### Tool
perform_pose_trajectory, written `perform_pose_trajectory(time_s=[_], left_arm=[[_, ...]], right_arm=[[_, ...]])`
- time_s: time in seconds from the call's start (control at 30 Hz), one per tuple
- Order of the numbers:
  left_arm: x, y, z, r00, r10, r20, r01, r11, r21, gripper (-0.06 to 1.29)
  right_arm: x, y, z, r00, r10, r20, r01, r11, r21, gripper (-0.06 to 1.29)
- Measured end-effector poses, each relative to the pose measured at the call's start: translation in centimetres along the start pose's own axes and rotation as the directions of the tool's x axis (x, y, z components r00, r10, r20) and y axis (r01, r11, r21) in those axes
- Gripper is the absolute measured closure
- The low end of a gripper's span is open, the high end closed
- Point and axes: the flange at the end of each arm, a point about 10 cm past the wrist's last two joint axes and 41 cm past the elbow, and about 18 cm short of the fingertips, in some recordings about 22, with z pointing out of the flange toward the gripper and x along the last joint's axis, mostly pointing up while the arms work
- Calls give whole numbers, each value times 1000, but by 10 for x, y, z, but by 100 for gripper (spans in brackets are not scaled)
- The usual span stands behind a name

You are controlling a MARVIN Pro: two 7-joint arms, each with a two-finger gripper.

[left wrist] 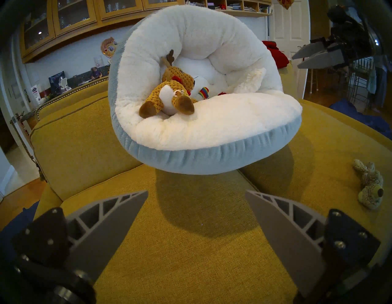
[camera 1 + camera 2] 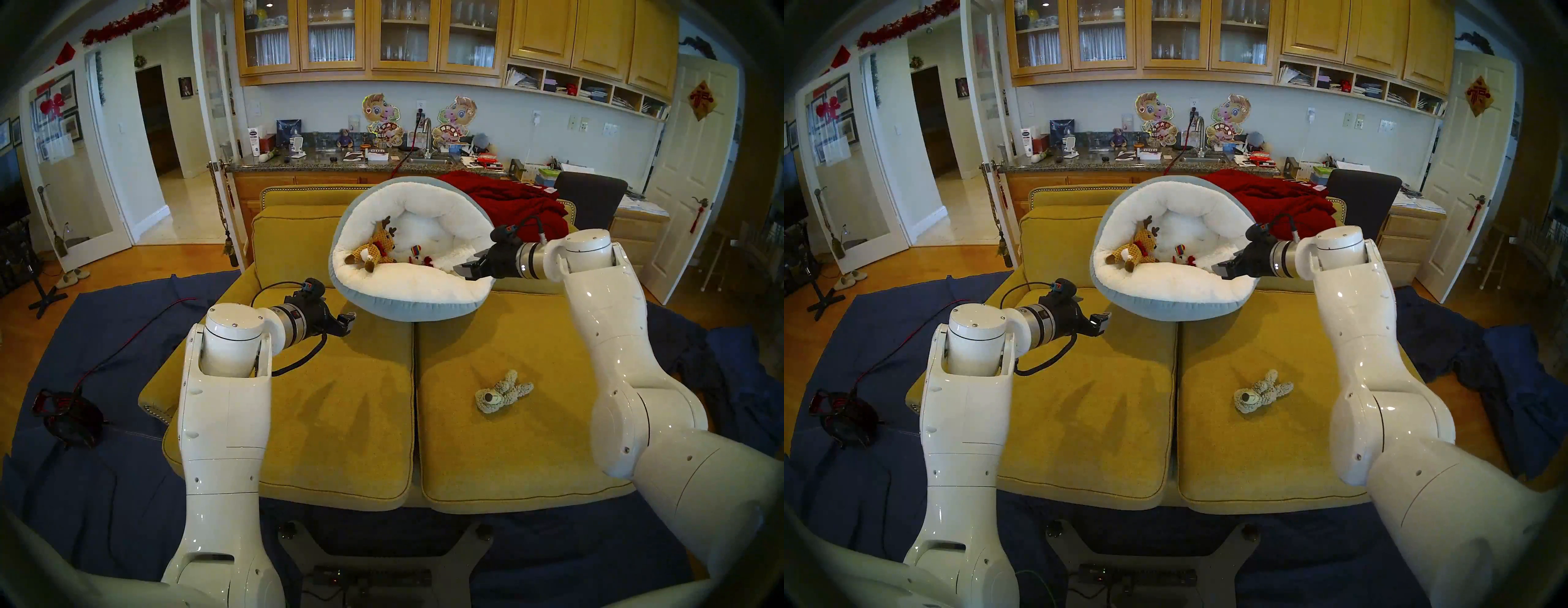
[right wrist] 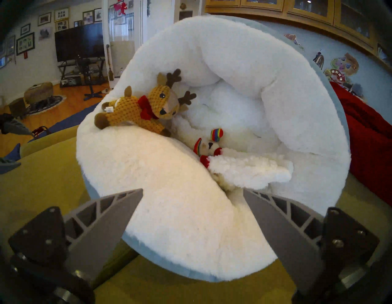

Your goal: Put toys into dog bed

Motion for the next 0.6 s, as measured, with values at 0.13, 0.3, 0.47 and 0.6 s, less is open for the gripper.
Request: perform_pose_trajectory(time_s=[0.13,0.3,0.47,0.6], left_arm=[[0,0,0,1000,0,0,0,1000,1,0],[0,0,0,1000,1,0,-1,1000,2,0],[0,0,0,1000,1,1,-1,1000,2,0],[0,-1,0,1000,1,1,-1,1000,3,0]], right_arm=[[-17,-3,-10,1000,6,27,-6,1000,26,1],[-34,-8,-21,998,10,58,-13,999,50,1],[-50,-10,-36,996,12,89,-17,998,64,1],[-58,-10,-49,994,11,110,-18,998,64,1]])
